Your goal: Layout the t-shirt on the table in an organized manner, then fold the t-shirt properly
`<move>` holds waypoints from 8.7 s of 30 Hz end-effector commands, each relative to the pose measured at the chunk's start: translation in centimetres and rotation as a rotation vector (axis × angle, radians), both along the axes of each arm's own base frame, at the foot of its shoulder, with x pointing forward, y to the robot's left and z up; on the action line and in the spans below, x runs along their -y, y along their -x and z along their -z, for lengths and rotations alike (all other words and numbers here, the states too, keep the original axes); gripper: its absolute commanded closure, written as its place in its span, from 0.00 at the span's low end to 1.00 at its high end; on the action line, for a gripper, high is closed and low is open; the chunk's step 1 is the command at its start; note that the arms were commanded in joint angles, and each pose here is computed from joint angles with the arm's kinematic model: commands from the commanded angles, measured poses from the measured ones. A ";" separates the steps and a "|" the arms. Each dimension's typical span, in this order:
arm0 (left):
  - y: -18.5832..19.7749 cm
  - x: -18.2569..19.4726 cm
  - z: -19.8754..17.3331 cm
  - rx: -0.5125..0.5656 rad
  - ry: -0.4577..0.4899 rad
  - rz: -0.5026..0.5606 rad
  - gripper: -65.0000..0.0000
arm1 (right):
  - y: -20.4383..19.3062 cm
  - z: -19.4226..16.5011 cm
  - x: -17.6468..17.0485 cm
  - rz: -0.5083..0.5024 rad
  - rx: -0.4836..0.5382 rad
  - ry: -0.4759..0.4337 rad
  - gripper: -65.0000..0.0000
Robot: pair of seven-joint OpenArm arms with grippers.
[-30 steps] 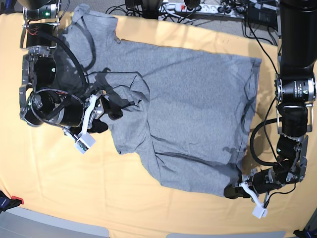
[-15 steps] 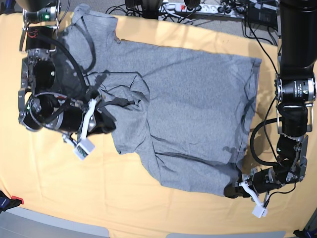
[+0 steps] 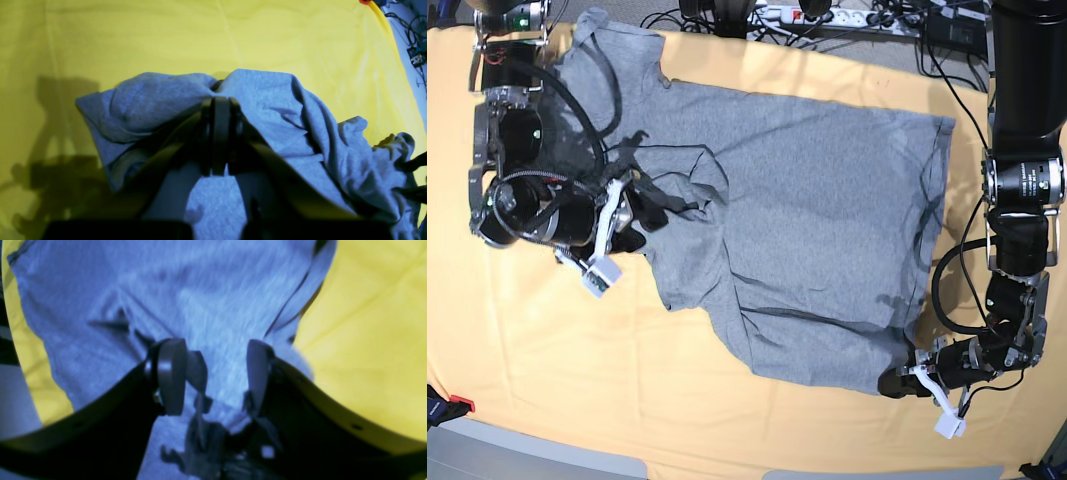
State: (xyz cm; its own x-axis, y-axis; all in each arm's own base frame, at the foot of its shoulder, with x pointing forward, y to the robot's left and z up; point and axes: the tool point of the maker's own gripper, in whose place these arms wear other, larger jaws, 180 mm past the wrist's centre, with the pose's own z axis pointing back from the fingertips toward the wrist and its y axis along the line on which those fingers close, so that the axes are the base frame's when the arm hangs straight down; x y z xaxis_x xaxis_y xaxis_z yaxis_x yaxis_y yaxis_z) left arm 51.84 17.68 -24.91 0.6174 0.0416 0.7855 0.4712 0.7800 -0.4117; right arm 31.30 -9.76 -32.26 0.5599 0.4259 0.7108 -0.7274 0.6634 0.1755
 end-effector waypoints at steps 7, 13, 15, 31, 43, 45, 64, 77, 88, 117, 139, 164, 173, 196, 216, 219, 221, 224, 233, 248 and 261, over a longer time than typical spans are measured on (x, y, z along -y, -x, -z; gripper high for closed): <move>-1.4 -0.2 -3.6 0.088 0.030 -0.008 1.00 | -1.0 -0.8 0.6 0.033 0.053 0.014 0.52; -1.4 -0.2 -3.6 0.088 0.030 -0.008 1.00 | -1.0 -0.9 0.5 0.018 0.065 0.014 1.00; -1.4 -0.2 -3.6 0.088 0.030 -0.008 1.00 | -1.2 -1.2 0.4 0.021 0.077 0.001 1.00; -1.4 -0.2 -3.6 0.087 0.029 -0.008 1.00 | -6.9 -8.9 -0.1 0.031 0.322 -0.060 1.00; -1.4 -0.2 -3.6 0.087 0.028 -0.008 1.00 | -13.5 -10.8 5.2 0.243 0.467 0.105 1.00; -1.4 -0.2 -3.6 0.087 0.029 -0.008 1.00 | -14.7 -10.4 6.4 0.294 0.445 0.122 1.00; -1.4 -0.2 -3.6 0.088 0.029 -0.009 1.00 | -23.0 -12.9 11.7 0.486 0.335 0.099 1.00; -1.3 -0.7 -3.7 0.089 0.024 -0.015 1.00 | -25.3 -18.4 12.7 0.552 0.449 0.172 1.00; -1.6 -2.4 -4.2 0.108 0.023 -0.059 1.00 | -24.1 -13.2 11.4 0.500 0.375 0.236 1.00; -3.8 -3.4 -8.2 0.213 0.016 -0.134 1.00 | -26.7 -22.0 11.7 0.504 0.612 0.240 1.00; -3.7 -3.4 -8.0 0.205 0.012 -0.132 1.00 | -27.2 -21.8 13.7 0.629 0.701 0.247 0.19; -3.6 -3.4 -7.7 0.194 0.006 -0.127 1.00 | -20.2 -6.3 14.2 0.633 0.102 0.293 0.20; -3.5 -3.4 -7.7 0.190 0.003 -0.125 1.00 | -16.4 -1.3 16.9 0.757 -0.006 0.081 0.20; -3.2 -3.3 -7.0 0.163 -0.010 -0.114 1.00 | -14.6 2.1 17.7 0.914 -0.041 -0.228 0.31; -3.2 -3.3 -7.1 0.162 -0.005 -0.113 1.00 | -15.6 1.3 15.1 0.853 -0.001 -0.300 0.47; -3.2 -3.3 -7.1 0.162 -0.004 -0.113 1.00 | -15.7 1.2 15.3 0.835 0.026 -0.272 0.76; -3.2 -3.3 -7.1 0.162 -0.004 -0.113 1.00 | -15.9 0.7 15.0 0.801 0.060 -0.273 0.96; -3.2 -3.3 -7.1 0.162 -0.004 -0.113 1.00 | -16.4 -0.4 15.0 0.767 0.094 -0.277 1.00; -3.2 -3.3 -7.1 0.162 -0.005 -0.113 1.00 | -19.5 -5.9 18.7 0.779 0.218 -0.108 1.00; -3.3 -3.3 -7.2 0.165 -0.004 -0.115 1.00 | -20.5 -5.7 22.1 0.696 0.368 0.520 1.00; -4.2 -4.1 -9.4 0.243 0.000 -0.146 1.00 | -22.8 -11.6 22.3 0.674 0.455 0.470 1.00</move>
State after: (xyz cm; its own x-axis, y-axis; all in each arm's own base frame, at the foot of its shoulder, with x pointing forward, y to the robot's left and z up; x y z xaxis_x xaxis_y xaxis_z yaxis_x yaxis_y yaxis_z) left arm 54.96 21.44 -19.38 0.4843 0.0901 0.8703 0.4177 0.8502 -0.3204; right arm 53.13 -31.08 -23.98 0.5555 0.4079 0.7246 -0.1412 0.9050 -0.4012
